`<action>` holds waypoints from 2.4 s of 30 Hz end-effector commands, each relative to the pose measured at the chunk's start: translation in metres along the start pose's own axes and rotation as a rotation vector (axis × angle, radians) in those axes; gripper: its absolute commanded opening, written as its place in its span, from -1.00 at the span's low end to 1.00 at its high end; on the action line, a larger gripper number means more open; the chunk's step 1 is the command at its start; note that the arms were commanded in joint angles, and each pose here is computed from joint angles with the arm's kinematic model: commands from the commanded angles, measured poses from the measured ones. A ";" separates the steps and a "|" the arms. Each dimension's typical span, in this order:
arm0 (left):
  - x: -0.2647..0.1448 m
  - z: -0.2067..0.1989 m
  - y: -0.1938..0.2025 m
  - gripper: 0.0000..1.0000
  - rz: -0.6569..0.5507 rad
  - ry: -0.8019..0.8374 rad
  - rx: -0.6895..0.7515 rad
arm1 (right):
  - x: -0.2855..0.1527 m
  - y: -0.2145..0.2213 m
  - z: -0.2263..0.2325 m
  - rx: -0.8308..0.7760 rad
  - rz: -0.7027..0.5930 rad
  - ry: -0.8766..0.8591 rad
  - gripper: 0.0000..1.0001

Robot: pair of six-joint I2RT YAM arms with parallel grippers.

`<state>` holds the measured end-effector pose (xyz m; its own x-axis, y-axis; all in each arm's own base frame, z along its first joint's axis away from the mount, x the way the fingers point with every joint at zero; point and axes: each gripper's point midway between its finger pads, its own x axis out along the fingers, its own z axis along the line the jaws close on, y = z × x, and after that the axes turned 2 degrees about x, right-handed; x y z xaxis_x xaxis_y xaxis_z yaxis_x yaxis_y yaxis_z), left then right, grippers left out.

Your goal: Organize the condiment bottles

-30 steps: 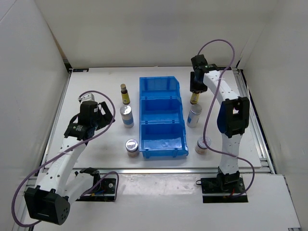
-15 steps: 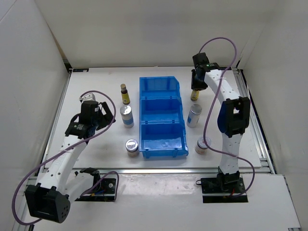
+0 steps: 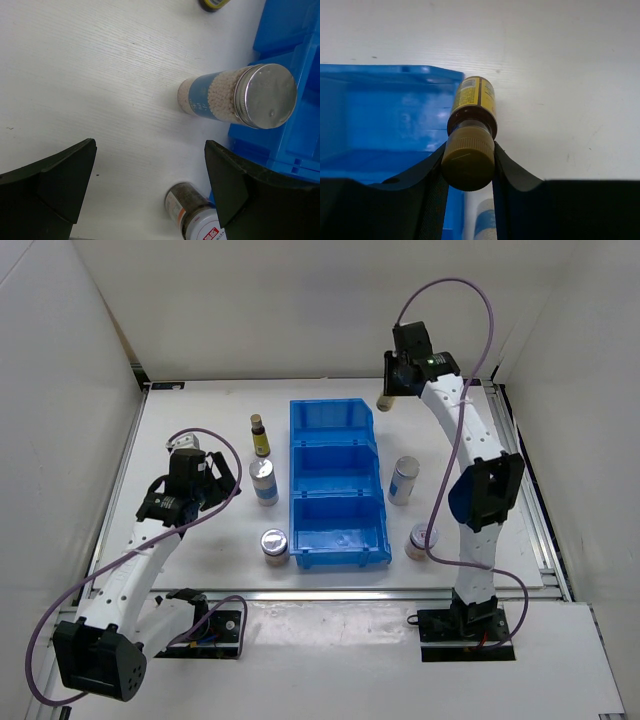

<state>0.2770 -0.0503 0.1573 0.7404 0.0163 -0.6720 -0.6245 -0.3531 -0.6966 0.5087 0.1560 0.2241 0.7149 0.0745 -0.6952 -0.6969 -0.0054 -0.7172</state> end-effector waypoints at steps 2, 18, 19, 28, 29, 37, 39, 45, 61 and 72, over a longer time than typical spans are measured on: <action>-0.004 -0.004 -0.004 1.00 -0.010 0.019 -0.001 | -0.060 -0.060 0.046 -0.020 -0.199 -0.166 -1.00; -0.008 -0.002 -0.005 1.00 -0.031 0.021 -0.004 | 0.000 0.013 0.095 -0.129 0.018 -0.213 -1.00; -0.008 -0.002 -0.005 1.00 -0.031 0.021 -0.004 | -0.004 0.015 0.098 -0.136 0.019 -0.219 -1.00; -0.004 -0.002 -0.002 1.00 -0.013 0.011 -0.010 | 0.024 0.037 0.092 -0.168 0.087 -0.169 -1.00; -0.002 -0.001 -0.001 1.00 -0.005 0.006 -0.008 | 0.033 0.045 0.092 -0.172 0.109 -0.164 -1.00; 0.002 -0.002 0.003 1.00 0.016 0.005 -0.014 | 0.054 0.067 0.090 -0.183 0.169 -0.148 -0.91; 0.008 -0.001 0.008 1.00 0.040 -0.009 -0.020 | 0.059 0.074 0.089 -0.186 0.186 -0.143 -0.70; 0.013 -0.003 0.003 1.00 0.064 -0.035 -0.014 | 0.043 0.059 0.087 -0.190 0.135 -0.112 0.82; 0.008 -0.106 -0.171 1.00 -0.124 0.219 0.134 | -0.096 -0.001 0.048 -0.114 -0.118 -0.078 1.00; 0.140 -0.125 -0.160 0.77 0.077 0.183 0.222 | -0.114 0.072 0.034 -0.077 0.001 -0.125 1.00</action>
<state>0.5104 -0.1013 0.1909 0.7067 -0.1434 -0.6929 -0.7072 -0.1741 -0.6853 0.3832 0.1754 0.2466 0.6929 0.1561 -0.7039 -0.6951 -0.1149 -0.7097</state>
